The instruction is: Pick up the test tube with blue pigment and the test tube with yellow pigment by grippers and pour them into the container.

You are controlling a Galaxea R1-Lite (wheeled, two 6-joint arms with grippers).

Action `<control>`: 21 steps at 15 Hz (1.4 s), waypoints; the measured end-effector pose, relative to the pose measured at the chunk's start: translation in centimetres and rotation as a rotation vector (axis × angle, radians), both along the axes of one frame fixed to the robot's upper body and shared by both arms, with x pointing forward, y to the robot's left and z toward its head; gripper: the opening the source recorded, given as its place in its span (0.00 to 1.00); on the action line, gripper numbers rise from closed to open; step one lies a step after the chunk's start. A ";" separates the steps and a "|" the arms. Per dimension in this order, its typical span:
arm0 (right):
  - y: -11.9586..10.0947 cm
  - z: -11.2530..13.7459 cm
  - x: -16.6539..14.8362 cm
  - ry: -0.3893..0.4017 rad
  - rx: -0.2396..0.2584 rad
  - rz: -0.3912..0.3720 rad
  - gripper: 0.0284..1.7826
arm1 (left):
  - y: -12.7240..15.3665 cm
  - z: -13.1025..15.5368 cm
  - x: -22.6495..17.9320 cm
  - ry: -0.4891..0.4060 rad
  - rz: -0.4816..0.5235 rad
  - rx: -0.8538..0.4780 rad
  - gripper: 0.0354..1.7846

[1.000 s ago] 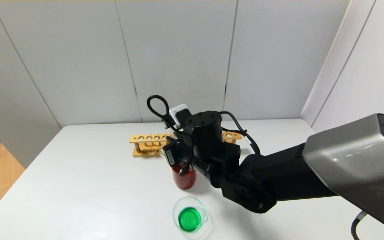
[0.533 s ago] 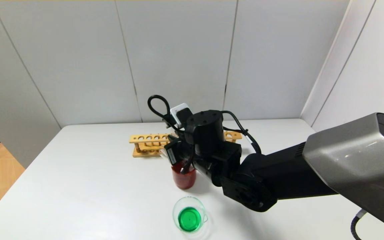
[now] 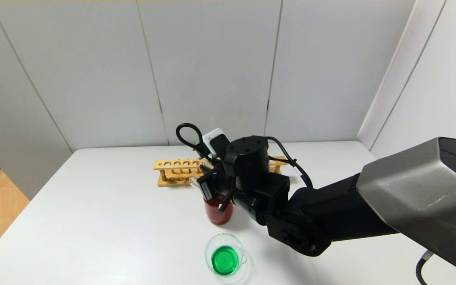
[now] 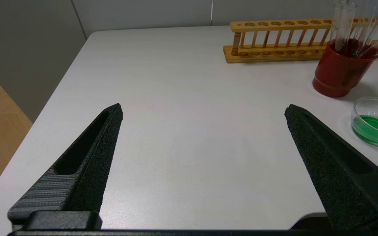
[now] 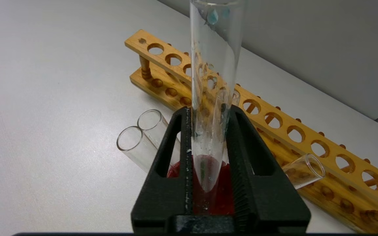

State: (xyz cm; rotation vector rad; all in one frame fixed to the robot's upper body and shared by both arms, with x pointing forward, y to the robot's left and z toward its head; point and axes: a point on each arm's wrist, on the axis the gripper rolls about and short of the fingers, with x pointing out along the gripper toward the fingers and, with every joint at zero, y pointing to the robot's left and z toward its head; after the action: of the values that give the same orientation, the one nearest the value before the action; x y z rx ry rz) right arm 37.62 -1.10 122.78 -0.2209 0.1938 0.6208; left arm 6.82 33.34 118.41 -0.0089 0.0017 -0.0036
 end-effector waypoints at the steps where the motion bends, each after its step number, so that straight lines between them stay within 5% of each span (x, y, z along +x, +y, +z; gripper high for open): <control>1: 0.0 0.0 0.0 -0.003 0.004 0.001 0.30 | 0.0 0.0 0.0 0.000 0.000 0.000 0.98; 7: -0.1 0.1 0.3 -0.014 0.020 -0.008 0.82 | 0.0 0.0 0.0 0.000 0.001 0.000 0.98; 10: -0.3 1.0 0.6 -0.035 0.039 -0.017 0.96 | 0.0 0.0 0.0 0.000 0.000 0.000 0.98; 13: -0.4 3.4 1.2 -0.097 0.082 -0.026 0.98 | 0.0 0.0 0.0 0.000 0.000 0.000 0.98; 16: -1.9 8.2 2.6 -0.250 0.094 -0.071 0.98 | 0.0 0.0 0.0 0.000 0.000 0.000 0.98; 21: -11.7 20.3 2.4 -0.592 0.010 -0.302 0.98 | 0.0 0.0 0.0 0.000 0.000 0.000 0.98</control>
State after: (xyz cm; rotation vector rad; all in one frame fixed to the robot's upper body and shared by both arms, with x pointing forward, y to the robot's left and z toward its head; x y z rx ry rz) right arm 39.99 -12.84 143.06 -0.3482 -0.3423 0.2367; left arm 6.83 33.34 118.40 -0.0085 0.0021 -0.0032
